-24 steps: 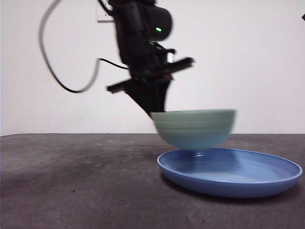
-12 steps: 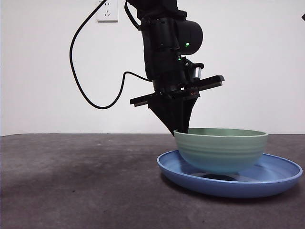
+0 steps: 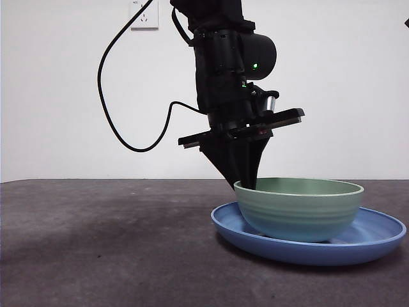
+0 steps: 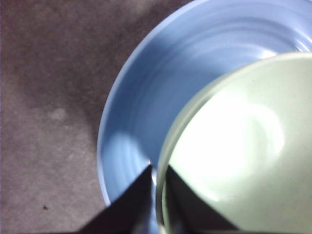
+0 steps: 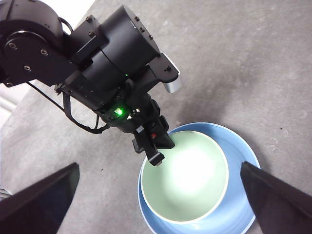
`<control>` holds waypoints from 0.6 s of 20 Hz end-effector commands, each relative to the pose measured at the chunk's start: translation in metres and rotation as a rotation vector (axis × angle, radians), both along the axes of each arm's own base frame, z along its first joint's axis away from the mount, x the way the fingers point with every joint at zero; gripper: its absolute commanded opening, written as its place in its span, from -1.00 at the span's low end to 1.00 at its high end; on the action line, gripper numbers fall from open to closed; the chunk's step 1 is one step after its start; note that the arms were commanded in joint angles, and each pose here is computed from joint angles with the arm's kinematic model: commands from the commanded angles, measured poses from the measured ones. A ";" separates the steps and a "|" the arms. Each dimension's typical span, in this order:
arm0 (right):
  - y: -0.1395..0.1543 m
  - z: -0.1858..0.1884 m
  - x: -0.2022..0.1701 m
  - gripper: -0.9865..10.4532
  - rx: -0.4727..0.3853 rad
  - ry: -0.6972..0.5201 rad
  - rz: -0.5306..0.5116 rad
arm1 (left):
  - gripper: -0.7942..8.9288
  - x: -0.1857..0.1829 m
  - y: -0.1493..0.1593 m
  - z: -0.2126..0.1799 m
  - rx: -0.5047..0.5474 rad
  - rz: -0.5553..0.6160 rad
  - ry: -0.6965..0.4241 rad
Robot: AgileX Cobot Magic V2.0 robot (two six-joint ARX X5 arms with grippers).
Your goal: Place the green bowl on the blue plate
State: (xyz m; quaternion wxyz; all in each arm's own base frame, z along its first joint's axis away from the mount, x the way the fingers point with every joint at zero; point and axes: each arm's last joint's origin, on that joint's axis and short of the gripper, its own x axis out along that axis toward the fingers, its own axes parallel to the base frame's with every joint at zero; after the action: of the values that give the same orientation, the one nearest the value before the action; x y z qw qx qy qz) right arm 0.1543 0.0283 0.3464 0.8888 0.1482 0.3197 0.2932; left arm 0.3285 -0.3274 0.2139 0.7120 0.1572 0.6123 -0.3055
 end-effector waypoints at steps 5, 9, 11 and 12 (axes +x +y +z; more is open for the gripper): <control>0.000 0.006 0.001 0.26 -0.004 -0.027 0.006 | 0.08 0.003 -0.005 0.027 -0.064 0.003 -0.065; 0.000 0.006 0.001 0.26 -0.004 -0.027 0.006 | 0.30 -0.012 0.017 0.089 -0.141 0.000 -0.151; 0.000 0.006 0.001 0.26 -0.004 -0.027 0.006 | 0.40 -0.026 0.035 0.124 -0.170 -0.022 -0.199; 0.000 0.006 0.001 0.26 -0.003 -0.027 0.006 | 0.40 -0.034 0.044 0.140 -0.183 -0.035 -0.221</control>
State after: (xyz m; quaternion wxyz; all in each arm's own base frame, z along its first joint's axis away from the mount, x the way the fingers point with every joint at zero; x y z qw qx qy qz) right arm 0.1543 0.0283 0.3464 0.8888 0.1482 0.3197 0.2932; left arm 0.2928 -0.2790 0.3533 0.7819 0.1233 0.5051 -0.3439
